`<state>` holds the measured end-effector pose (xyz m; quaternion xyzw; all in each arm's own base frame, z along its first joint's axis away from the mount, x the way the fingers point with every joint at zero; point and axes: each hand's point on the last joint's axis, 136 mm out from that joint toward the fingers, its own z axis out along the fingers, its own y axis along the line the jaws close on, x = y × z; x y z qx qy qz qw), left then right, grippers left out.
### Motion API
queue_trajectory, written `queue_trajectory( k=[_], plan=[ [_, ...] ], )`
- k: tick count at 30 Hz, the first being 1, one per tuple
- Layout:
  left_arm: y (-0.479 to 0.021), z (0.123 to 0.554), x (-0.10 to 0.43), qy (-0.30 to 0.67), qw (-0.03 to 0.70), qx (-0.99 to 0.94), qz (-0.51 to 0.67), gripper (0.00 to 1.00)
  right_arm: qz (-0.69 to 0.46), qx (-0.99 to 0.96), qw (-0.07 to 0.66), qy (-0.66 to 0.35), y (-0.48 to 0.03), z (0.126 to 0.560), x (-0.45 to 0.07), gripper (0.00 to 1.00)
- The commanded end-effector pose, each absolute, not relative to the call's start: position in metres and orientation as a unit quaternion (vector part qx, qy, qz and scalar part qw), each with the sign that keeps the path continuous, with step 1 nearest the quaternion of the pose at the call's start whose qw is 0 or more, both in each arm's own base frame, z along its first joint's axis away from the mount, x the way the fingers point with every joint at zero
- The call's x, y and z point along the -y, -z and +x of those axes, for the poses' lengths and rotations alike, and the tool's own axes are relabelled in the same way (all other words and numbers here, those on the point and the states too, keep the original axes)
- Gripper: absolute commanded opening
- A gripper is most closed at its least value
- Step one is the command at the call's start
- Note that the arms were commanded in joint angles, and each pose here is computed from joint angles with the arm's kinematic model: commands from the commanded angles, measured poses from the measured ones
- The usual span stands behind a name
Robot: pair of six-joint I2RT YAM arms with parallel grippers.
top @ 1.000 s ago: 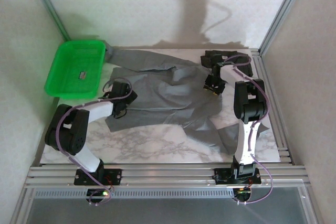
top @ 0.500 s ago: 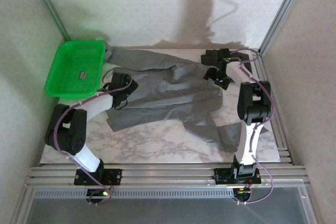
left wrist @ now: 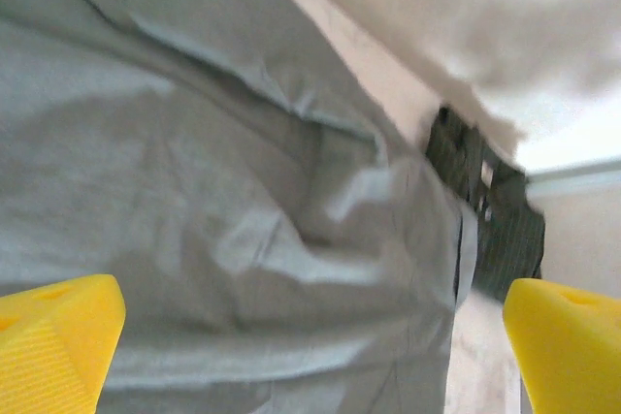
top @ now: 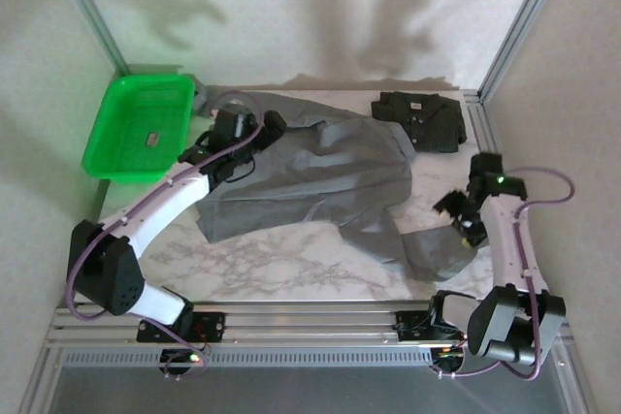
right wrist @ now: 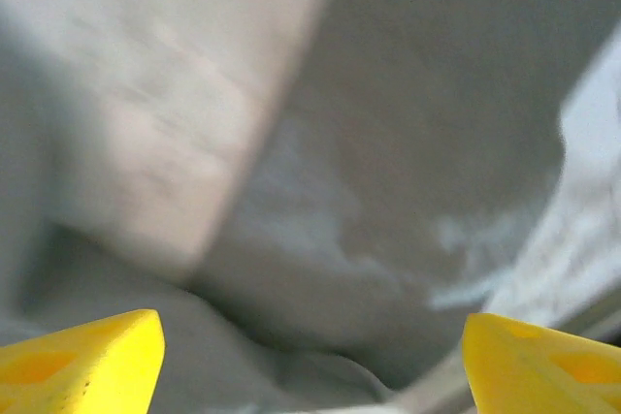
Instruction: Fold and stack the long sleeve shirts
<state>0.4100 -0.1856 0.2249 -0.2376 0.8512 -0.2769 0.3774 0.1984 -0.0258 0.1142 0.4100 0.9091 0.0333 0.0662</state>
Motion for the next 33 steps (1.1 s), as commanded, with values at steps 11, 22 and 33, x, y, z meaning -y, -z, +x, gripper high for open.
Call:
queue_trajectory(
  k=[11, 22, 33],
  plan=[
    [-0.180, 0.372, 0.216, 0.281, 0.319, -0.883, -0.200, 1.00, 0.501, -0.864, -0.043, -0.019, -0.050, 0.130, 0.009, 0.72],
    [-0.168, 0.371, 0.208, 0.269, 0.323, -0.877, -0.232, 1.00, 0.505, -0.857, -0.095, -0.042, -0.017, 0.140, -0.006, 0.52],
    [-0.165, 0.371, 0.208, 0.252, 0.329, -0.883, -0.220, 1.00, 0.490, -0.863, -0.061, -0.107, -0.064, 0.147, -0.028, 0.00]
  ],
)
